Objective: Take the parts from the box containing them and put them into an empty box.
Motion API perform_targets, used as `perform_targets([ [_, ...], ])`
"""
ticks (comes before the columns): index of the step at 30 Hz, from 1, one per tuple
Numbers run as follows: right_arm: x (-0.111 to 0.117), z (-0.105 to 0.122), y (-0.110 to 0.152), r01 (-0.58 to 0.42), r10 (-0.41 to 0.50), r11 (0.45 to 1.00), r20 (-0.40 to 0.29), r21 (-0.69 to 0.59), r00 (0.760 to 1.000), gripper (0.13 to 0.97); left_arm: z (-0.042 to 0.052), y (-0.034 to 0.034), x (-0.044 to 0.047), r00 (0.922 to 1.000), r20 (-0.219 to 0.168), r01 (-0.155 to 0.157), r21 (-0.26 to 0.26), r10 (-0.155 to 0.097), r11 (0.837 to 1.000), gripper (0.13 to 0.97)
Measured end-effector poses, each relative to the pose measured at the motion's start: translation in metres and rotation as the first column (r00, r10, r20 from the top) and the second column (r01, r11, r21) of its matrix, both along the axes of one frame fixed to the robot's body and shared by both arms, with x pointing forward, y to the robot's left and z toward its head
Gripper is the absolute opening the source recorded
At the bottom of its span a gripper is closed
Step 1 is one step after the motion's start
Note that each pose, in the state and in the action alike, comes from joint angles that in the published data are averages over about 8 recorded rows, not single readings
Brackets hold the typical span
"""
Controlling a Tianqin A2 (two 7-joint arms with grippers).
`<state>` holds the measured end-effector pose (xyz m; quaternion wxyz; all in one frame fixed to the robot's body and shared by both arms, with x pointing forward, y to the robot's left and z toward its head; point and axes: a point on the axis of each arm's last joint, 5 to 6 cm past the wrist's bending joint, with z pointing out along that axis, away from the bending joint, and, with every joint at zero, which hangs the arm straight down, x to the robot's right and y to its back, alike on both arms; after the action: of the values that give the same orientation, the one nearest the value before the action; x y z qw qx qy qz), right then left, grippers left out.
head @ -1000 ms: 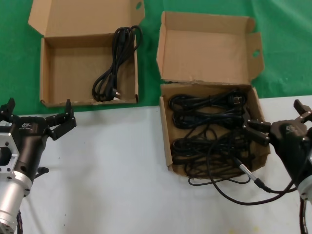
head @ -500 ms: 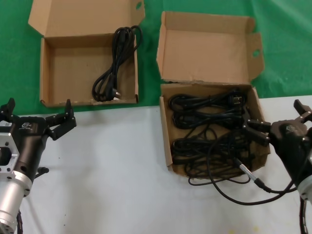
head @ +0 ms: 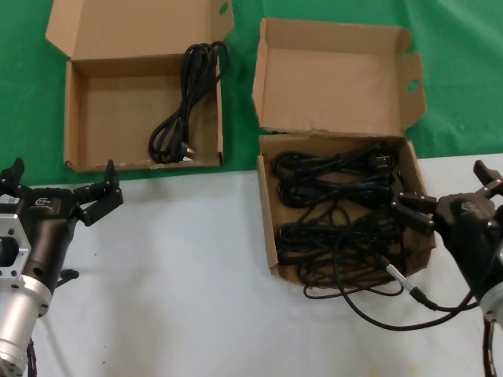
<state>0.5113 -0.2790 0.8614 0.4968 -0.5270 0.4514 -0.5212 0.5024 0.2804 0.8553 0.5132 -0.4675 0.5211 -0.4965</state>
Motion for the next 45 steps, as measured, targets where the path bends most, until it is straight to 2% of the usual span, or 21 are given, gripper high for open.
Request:
perform_targets([
  [45, 0.0, 0.0, 0.0, 0.0, 0.0, 1.0, 0.0, 0.0, 1.0, 0.966, 0.0, 0.0, 0.0, 1.0, 0.0, 0.0, 0.0, 0.0, 1.0, 0.966],
])
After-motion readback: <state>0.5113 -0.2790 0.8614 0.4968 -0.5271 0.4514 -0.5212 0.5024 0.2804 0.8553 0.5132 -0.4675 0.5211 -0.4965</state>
